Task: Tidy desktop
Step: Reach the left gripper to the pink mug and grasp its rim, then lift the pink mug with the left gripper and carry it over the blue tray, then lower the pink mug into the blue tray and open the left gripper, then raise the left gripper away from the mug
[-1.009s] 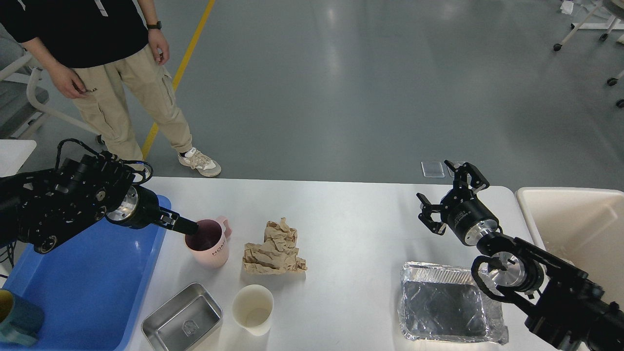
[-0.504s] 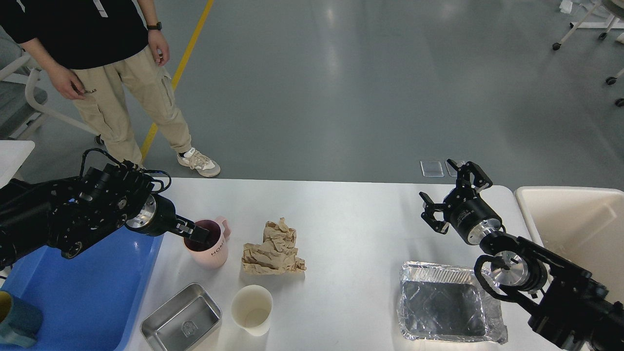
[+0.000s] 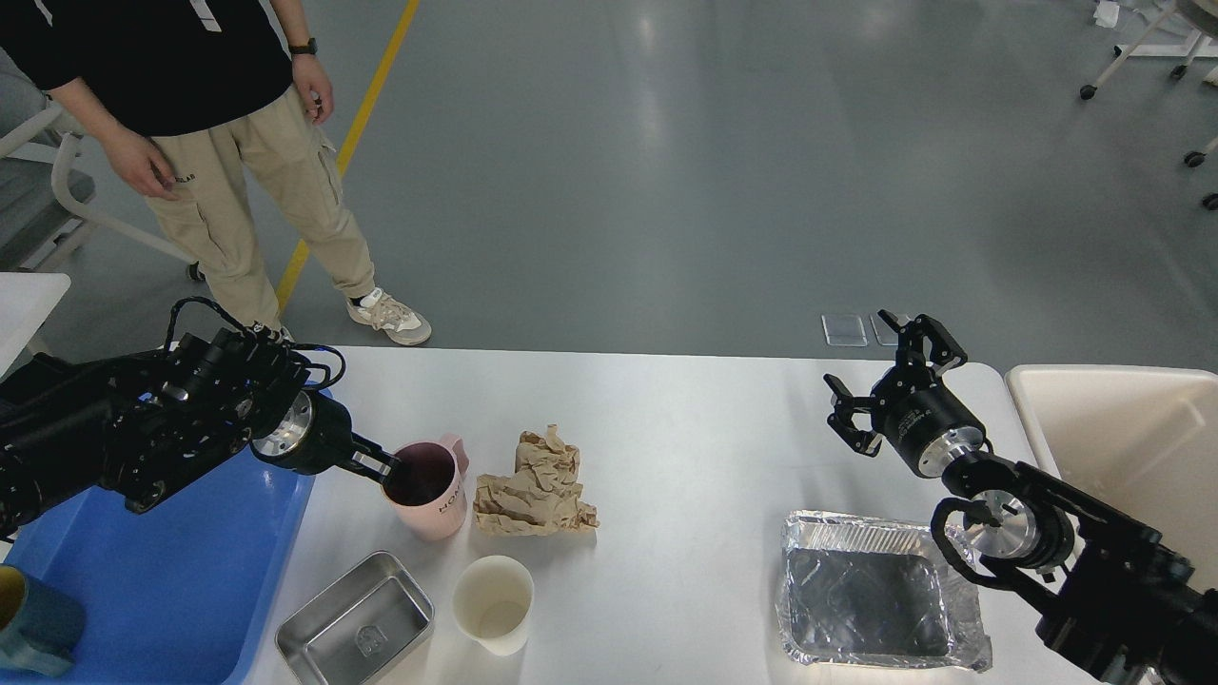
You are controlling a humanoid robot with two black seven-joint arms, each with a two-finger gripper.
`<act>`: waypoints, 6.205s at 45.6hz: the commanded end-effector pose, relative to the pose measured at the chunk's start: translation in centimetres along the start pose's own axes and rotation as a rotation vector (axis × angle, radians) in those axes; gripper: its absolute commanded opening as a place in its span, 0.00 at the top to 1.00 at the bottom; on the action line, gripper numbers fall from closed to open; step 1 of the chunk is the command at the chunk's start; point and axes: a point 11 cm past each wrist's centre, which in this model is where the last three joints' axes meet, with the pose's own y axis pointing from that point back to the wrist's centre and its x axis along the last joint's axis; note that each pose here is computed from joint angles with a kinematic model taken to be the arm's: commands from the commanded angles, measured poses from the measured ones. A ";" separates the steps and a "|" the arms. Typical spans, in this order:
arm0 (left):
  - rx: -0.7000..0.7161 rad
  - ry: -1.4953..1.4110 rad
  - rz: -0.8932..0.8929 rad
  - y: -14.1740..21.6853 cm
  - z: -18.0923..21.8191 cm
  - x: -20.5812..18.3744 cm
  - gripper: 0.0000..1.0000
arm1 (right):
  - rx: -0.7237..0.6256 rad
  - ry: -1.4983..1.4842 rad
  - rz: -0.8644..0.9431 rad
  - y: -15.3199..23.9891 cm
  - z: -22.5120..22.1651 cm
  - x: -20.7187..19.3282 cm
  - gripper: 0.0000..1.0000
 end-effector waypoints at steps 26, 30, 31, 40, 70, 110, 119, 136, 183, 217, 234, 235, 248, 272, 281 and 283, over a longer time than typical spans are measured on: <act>-0.041 0.027 0.113 8.5 -2.4 2.5 0.98 | -0.016 0.010 0.003 0.0 0.9 0.1 0.00; -0.050 0.064 0.164 10.7 -3.1 2.8 0.98 | -0.017 0.010 0.003 0.0 1.0 0.0 0.00; -0.052 0.074 0.178 11.2 -3.3 2.9 0.98 | -0.017 0.011 0.005 0.0 1.0 0.1 0.00; -0.028 0.112 0.207 16.2 -5.1 0.1 0.98 | -0.019 0.012 0.001 0.0 1.0 -0.1 0.00; 0.146 0.179 0.151 26.1 -7.4 -10.8 0.96 | -0.027 0.000 -0.008 -0.1 1.7 -0.5 0.00; 0.206 0.153 -0.006 21.2 -10.4 -15.2 0.95 | -0.017 0.011 -0.012 -0.1 0.8 -0.3 0.00; 0.182 0.156 -0.016 19.0 -10.6 -15.0 0.95 | -0.016 0.012 -0.012 -0.1 0.8 -0.3 0.00; 0.150 0.170 -0.032 16.5 -10.5 -15.5 0.94 | 0.003 0.022 -0.022 -0.8 -0.2 -0.8 0.00; 0.079 0.196 -0.060 13.3 -10.2 -16.9 0.36 | 0.025 0.043 -0.025 -1.3 -1.7 -0.9 0.00; -0.216 0.464 0.431 18.5 -8.2 -6.3 0.08 | 0.009 0.084 -0.029 -1.2 -1.2 -0.9 0.00; -0.109 0.799 0.733 20.5 -11.4 -4.1 0.03 | -0.008 0.104 -0.023 -1.1 -0.3 -1.0 0.00; -0.086 0.821 0.738 20.3 -11.7 -4.3 0.03 | -0.008 0.105 -0.022 -1.1 -0.4 -0.9 0.00; 0.094 0.935 0.766 15.9 -11.2 -8.6 0.03 | -0.006 0.111 -0.013 -0.9 -0.6 -0.5 0.00; 0.169 0.986 0.508 16.2 -6.0 -19.8 0.03 | -0.058 0.142 0.000 -0.7 1.2 -0.4 0.00; 0.288 0.962 0.454 19.4 -5.9 -23.0 0.03 | -0.058 0.145 0.004 -0.6 1.2 -0.2 0.00; 0.309 0.954 0.447 20.2 -5.9 -23.4 0.03 | -0.059 0.144 0.005 -0.6 1.2 -0.2 0.00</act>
